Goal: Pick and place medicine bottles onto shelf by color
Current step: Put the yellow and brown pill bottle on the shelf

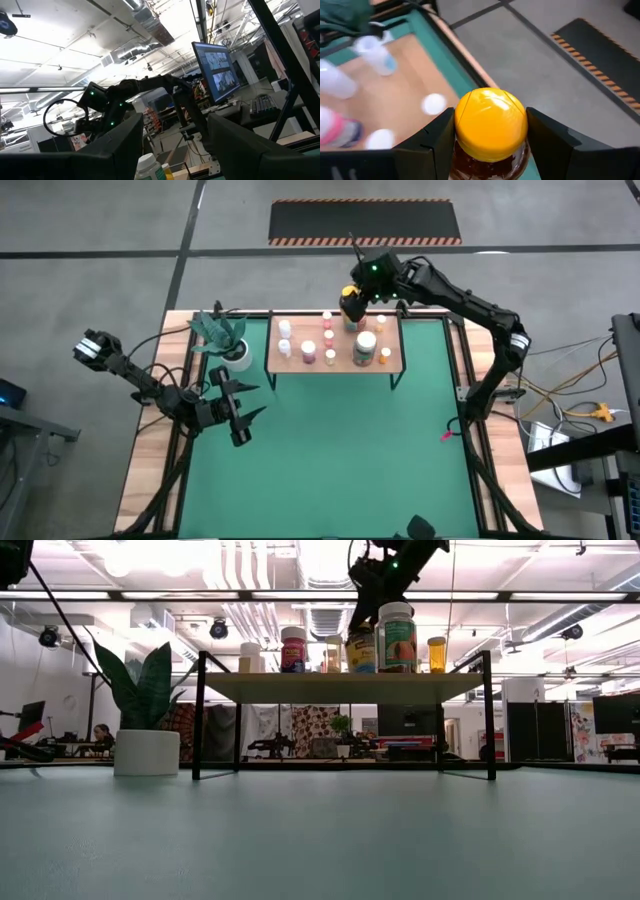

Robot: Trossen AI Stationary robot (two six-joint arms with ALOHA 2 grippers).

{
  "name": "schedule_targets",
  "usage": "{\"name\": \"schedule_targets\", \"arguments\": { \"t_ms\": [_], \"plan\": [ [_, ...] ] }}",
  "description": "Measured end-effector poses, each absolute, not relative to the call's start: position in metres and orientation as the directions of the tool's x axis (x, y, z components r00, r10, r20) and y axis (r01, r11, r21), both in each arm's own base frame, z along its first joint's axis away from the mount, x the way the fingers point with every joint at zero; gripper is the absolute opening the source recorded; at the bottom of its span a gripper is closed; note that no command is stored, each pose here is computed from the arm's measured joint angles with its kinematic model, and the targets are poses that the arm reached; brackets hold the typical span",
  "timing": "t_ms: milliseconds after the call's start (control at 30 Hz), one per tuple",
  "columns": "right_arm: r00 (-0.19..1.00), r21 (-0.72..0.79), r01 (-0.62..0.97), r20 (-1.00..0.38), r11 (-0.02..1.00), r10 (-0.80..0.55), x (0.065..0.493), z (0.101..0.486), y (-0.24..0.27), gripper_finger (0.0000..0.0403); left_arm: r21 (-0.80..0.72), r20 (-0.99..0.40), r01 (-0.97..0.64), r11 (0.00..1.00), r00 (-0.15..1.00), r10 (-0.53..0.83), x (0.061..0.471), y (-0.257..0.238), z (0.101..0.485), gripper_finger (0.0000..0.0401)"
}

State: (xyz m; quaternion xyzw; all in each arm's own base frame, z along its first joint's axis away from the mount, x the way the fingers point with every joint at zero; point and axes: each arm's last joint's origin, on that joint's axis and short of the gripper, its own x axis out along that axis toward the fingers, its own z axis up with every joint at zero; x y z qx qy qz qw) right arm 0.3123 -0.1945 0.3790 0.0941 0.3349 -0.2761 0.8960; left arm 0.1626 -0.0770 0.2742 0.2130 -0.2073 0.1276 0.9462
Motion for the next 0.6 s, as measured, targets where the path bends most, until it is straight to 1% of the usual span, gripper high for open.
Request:
{"name": "schedule_targets", "arguments": {
  "t_ms": [133,433,600],
  "plan": [
    [0.642,-0.002,0.530,-0.652,0.848,-0.403,0.317,0.379,-0.187,0.0195,0.350,0.447,-0.330,0.877,0.881,0.154,0.163,-0.077,0.274,0.0206],
    [0.642,-0.006,0.521,-0.656,0.854,-0.396,0.319,0.379,-0.183,0.0207,0.349,0.446,-0.331,0.877,0.882,0.155,0.163,-0.077,0.274,0.0206],
    [0.626,-0.030,0.501,-0.678,0.865,-0.386,0.317,0.377,-0.181,0.0225,0.349,0.445,-0.331,0.877,0.882,0.156,0.163,-0.077,0.274,0.0206]
  ]
}}
